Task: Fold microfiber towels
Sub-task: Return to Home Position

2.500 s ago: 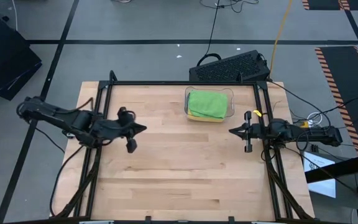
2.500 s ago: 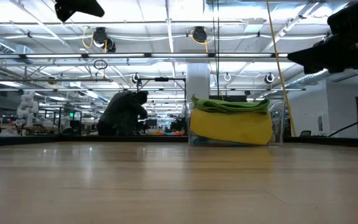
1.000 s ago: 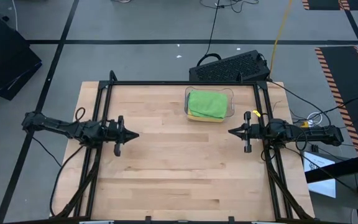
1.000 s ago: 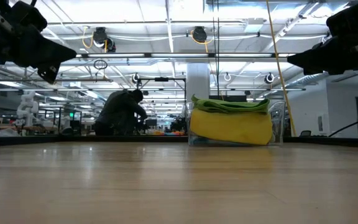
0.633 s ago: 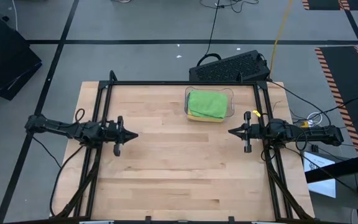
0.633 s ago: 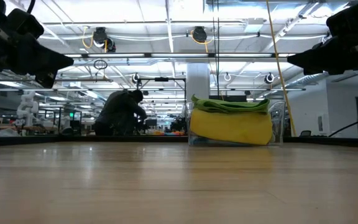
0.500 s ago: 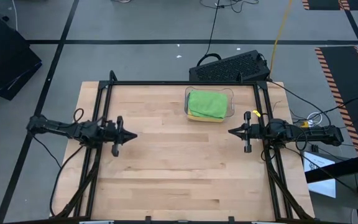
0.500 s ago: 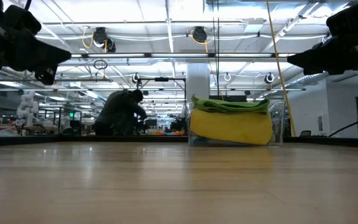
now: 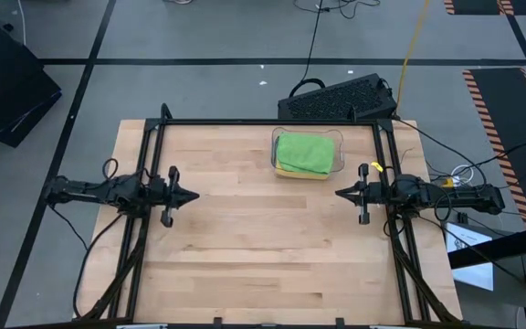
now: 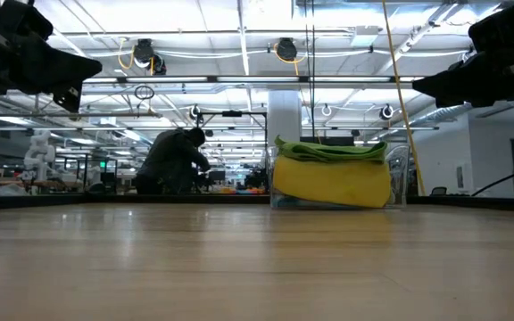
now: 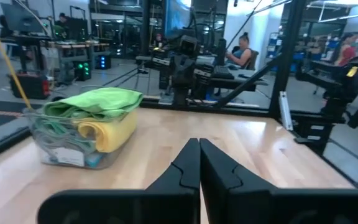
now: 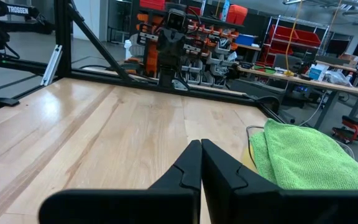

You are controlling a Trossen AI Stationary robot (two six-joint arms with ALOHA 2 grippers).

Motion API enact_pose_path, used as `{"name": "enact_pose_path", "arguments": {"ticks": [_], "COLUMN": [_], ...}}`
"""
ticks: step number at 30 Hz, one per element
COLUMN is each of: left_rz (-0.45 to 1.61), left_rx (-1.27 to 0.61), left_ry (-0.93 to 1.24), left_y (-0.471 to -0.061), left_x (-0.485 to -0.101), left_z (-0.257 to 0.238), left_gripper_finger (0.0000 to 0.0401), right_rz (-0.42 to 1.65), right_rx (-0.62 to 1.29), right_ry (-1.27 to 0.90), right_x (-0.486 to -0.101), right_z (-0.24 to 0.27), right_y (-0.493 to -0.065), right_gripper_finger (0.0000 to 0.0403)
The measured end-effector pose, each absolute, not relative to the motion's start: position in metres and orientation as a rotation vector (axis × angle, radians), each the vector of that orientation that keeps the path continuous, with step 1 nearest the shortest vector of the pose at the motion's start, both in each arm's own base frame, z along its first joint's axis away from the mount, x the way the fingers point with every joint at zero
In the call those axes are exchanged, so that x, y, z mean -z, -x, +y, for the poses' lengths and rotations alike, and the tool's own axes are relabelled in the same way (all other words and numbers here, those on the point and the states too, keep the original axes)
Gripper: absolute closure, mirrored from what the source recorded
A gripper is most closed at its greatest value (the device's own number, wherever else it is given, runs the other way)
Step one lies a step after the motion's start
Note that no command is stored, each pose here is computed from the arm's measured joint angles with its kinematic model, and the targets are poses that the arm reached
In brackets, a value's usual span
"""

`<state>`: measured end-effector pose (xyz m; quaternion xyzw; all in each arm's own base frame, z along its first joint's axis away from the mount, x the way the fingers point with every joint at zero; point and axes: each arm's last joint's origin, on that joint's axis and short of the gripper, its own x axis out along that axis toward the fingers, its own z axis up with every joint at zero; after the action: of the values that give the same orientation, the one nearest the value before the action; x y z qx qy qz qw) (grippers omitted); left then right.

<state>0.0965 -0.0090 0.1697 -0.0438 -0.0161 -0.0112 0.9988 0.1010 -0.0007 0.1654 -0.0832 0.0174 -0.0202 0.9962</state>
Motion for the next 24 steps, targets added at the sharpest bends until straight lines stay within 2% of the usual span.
{"name": "enact_pose_path", "arguments": {"ticks": [24], "left_rz": [-0.016], "left_rx": [-0.005], "left_ry": [0.101], "left_y": [-0.0971], "left_x": [-0.1679], "left_z": [0.0006], "left_gripper_finger": [0.0398], "right_rz": [0.035], "right_rx": [0.041], "right_ry": [0.167], "right_x": [-0.1654], "right_z": [-0.0007], "right_y": [-0.1010], "right_gripper_finger": [0.0403]}}
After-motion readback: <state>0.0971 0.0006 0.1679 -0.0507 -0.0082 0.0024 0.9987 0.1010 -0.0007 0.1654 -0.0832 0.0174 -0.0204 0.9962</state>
